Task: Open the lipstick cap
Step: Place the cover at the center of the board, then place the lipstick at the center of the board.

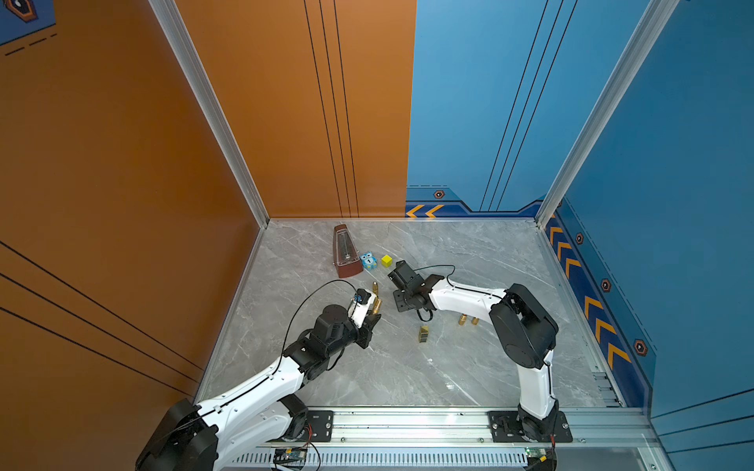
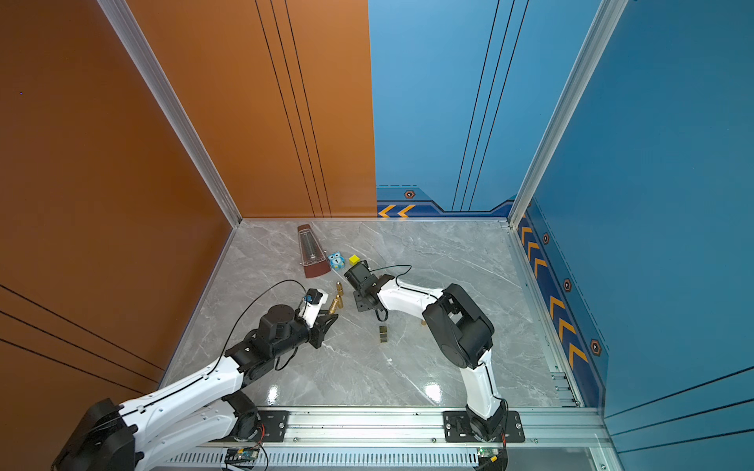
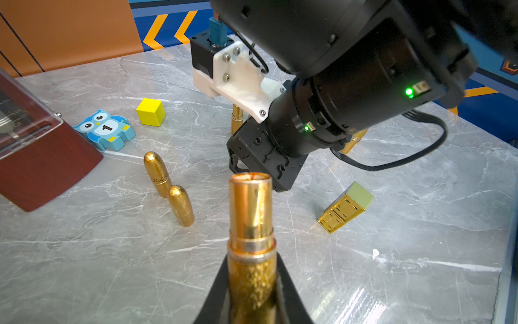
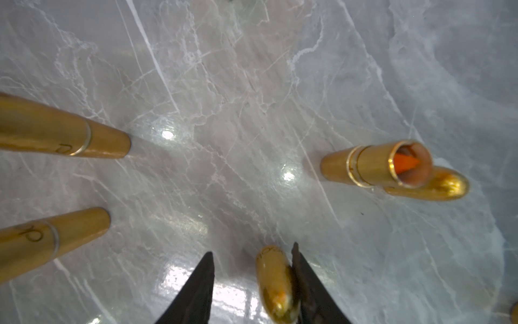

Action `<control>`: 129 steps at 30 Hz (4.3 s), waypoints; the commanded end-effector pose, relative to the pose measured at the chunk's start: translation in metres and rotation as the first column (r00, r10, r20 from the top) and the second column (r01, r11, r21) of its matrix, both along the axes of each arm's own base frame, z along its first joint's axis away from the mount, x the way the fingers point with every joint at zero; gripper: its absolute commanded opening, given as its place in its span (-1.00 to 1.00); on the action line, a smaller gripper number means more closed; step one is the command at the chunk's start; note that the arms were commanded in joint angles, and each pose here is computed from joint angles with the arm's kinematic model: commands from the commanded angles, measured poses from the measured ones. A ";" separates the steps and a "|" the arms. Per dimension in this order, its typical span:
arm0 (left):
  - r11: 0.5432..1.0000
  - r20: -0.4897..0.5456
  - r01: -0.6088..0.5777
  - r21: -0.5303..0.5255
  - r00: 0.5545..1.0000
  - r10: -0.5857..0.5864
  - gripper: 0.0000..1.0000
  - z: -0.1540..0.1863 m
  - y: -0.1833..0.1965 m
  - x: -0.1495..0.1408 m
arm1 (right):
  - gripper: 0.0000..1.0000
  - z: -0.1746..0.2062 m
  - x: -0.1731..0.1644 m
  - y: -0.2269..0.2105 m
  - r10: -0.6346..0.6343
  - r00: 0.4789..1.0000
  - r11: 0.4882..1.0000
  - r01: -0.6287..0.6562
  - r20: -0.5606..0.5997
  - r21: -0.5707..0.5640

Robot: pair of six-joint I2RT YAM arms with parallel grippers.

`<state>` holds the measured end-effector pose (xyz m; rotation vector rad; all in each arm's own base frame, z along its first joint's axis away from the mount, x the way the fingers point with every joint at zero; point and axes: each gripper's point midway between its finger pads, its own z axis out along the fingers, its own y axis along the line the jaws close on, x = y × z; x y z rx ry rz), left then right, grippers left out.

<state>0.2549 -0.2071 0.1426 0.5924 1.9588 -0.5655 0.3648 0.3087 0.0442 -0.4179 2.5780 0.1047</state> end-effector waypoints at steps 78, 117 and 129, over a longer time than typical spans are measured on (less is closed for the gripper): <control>0.967 0.071 0.250 -0.041 0.966 -0.247 -1.00 0.040 -0.047 -0.013 | -0.30 0.146 -0.120 0.055 0.315 0.915 0.686 -0.037 -0.251 0.727; 0.993 -0.099 -0.117 -0.006 0.988 0.116 0.99 -0.024 0.024 0.010 | -0.69 0.087 -0.033 0.014 -0.016 0.990 0.992 -0.001 0.137 0.130; 0.974 -0.134 -0.225 -0.006 0.966 0.222 0.97 -0.030 0.047 0.022 | -0.69 0.050 -0.008 0.027 -0.002 0.983 0.998 -0.008 0.184 0.055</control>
